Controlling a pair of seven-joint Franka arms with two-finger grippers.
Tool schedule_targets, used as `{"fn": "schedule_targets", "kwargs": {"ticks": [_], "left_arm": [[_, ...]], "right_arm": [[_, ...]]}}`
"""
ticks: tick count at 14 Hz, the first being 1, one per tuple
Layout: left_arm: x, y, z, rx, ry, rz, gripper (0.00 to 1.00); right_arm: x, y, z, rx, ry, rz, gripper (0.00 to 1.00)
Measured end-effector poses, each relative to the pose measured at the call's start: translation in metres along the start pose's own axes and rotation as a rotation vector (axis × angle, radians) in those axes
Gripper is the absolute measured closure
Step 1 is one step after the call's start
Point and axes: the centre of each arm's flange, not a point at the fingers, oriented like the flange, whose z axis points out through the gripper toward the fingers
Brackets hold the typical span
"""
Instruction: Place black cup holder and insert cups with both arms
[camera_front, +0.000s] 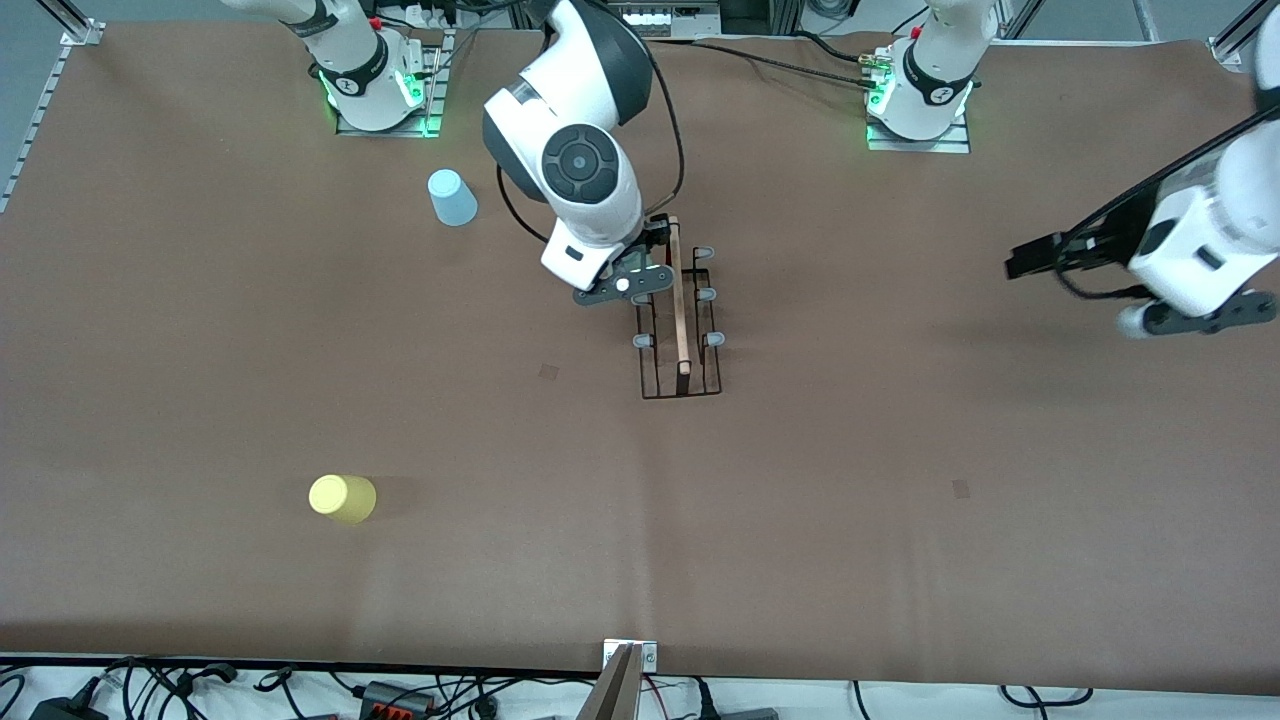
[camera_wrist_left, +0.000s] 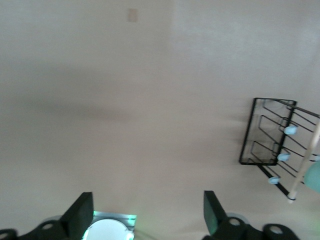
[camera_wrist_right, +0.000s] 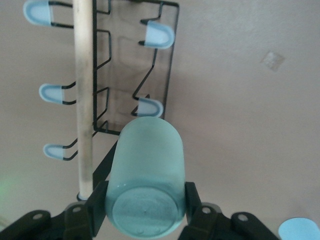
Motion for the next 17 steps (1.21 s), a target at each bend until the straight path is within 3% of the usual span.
{"fn": "schedule_targets", "kwargs": {"ticks": [3,10,17], "left_arm": [[0.006,-0.016,-0.005,0.054,0.035,0.060,0.00],[0.021,-0.046,-0.006,0.115,0.144,0.169,0.00],[-0.013,-0.070,0.000,0.106,0.188,0.173,0.00]], "right_arm": [[-0.005,-0.007,0.002,0.013,-0.015,-0.001,0.35],[-0.008,-0.007,0.029,-0.034,-0.095,0.015,0.35],[0.012,-0.007,0.067,-0.032,-0.075,0.033,0.35]]}}
